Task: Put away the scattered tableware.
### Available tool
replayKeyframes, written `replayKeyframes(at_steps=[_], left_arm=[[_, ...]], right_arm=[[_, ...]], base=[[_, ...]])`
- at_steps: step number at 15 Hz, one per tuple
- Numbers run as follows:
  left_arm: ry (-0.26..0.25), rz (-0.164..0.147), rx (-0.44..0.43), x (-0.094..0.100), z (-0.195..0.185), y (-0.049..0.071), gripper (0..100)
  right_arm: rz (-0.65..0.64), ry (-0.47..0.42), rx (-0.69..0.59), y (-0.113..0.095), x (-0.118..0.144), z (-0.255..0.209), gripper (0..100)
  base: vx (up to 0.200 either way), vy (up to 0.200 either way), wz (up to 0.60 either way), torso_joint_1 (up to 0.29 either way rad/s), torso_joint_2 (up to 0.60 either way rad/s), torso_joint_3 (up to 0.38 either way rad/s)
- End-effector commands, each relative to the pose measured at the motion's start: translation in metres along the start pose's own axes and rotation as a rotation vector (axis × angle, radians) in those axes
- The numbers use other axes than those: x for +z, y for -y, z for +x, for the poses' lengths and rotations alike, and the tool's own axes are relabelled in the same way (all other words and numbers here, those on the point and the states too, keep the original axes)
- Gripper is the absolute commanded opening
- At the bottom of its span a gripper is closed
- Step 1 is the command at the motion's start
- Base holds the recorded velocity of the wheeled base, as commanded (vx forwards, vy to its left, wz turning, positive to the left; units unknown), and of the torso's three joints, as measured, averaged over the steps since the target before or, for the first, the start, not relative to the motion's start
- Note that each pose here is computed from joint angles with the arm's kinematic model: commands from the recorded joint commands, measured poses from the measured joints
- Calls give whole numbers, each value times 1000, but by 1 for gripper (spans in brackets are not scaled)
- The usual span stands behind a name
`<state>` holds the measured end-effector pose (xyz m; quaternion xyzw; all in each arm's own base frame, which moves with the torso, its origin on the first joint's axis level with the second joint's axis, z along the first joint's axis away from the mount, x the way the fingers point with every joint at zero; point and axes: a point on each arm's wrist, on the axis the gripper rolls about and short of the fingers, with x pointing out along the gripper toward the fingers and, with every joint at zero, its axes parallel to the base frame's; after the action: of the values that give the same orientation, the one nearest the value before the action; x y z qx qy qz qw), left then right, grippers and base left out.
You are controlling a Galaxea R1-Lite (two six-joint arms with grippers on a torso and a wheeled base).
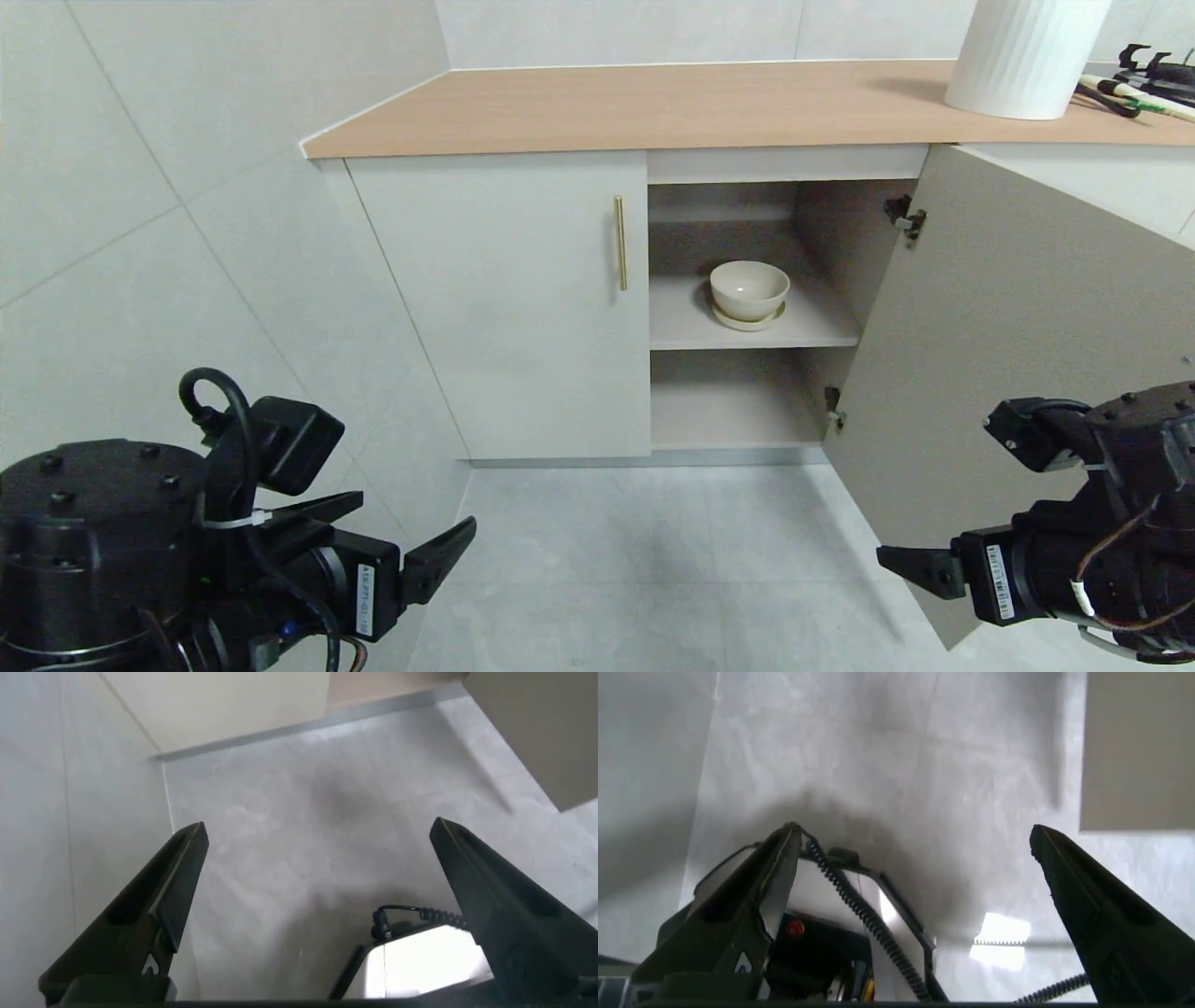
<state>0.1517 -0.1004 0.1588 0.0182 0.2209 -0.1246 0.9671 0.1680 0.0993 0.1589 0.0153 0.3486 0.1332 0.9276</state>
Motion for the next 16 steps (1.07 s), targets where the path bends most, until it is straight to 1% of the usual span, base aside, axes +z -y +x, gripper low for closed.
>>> replayKeyframes(at_steps=[1,9,15,16], left_arm=[[-5,4,2,-1,1,0,100],[-10,7,3,-2,2,0,100],[-10,7,6,-1,2,0,100],[-10,7,4,-1,2,0,100]], right_arm=[[1,-2,-3,0,0,1,100],[1,-1,-3,0,-1,0,100],[8,1,-13,3,0,-1,100],[6,-10,-18,4,-1,-2,100]], base=[[0,0,0,0,0,0],[0,0,0,0,0,0],[0,-200,0,4,2,2],[0,-200,0,-2,2,12]])
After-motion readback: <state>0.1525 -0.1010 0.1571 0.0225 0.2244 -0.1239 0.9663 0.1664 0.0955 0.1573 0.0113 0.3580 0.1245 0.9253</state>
